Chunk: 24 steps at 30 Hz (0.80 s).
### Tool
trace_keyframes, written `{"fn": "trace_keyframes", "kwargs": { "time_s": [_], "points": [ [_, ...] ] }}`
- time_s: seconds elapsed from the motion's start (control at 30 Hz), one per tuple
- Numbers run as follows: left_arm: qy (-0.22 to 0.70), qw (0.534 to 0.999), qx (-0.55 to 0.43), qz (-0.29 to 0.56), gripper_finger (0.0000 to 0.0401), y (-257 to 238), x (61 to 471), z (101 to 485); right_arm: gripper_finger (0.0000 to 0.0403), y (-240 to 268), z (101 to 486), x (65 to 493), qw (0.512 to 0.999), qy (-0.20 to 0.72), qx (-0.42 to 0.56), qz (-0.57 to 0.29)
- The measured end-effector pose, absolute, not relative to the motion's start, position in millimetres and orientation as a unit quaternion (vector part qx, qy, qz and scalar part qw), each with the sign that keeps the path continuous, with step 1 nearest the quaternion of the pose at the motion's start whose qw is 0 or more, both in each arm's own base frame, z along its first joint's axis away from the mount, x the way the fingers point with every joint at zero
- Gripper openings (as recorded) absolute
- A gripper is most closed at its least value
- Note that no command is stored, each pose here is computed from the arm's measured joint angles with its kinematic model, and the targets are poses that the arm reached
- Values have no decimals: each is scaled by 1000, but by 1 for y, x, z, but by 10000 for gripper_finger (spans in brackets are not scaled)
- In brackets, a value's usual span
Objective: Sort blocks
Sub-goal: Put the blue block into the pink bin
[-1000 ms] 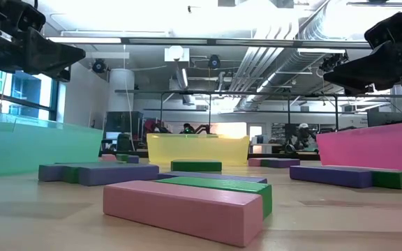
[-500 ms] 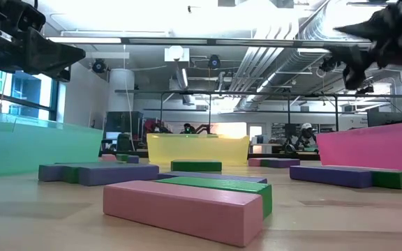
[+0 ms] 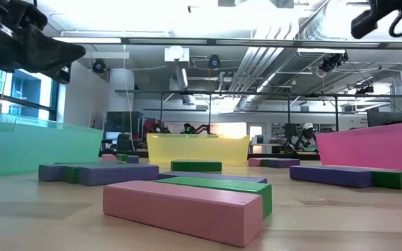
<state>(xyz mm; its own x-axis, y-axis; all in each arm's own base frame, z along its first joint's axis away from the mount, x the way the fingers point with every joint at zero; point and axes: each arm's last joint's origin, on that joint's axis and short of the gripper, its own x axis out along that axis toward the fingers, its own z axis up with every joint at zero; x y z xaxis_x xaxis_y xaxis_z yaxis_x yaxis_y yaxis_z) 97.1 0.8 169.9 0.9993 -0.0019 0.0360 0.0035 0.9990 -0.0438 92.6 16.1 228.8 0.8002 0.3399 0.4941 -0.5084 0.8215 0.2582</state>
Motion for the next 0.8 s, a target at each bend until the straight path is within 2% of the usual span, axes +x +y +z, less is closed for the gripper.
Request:
{"fn": "trace_keyframes", "kwargs": {
  "time_s": [0.2,0.4,0.53,0.63,0.8],
  "points": [
    [-45,997,-58,-4,1,1,97,175,147,32,236,113,958,-76,157,228],
    [-55,995,-87,-6,1,1,97,177,147,47,252,135,976,80,135,151],
    [-55,991,-123,-8,1,1,97,177,147,61,249,152,966,201,132,89],
    [-55,990,-133,-9,1,1,97,177,149,76,245,169,957,251,132,66],
    [-55,990,-133,-9,1,1,97,177,191,98,228,199,943,308,125,12]
  ]
}}
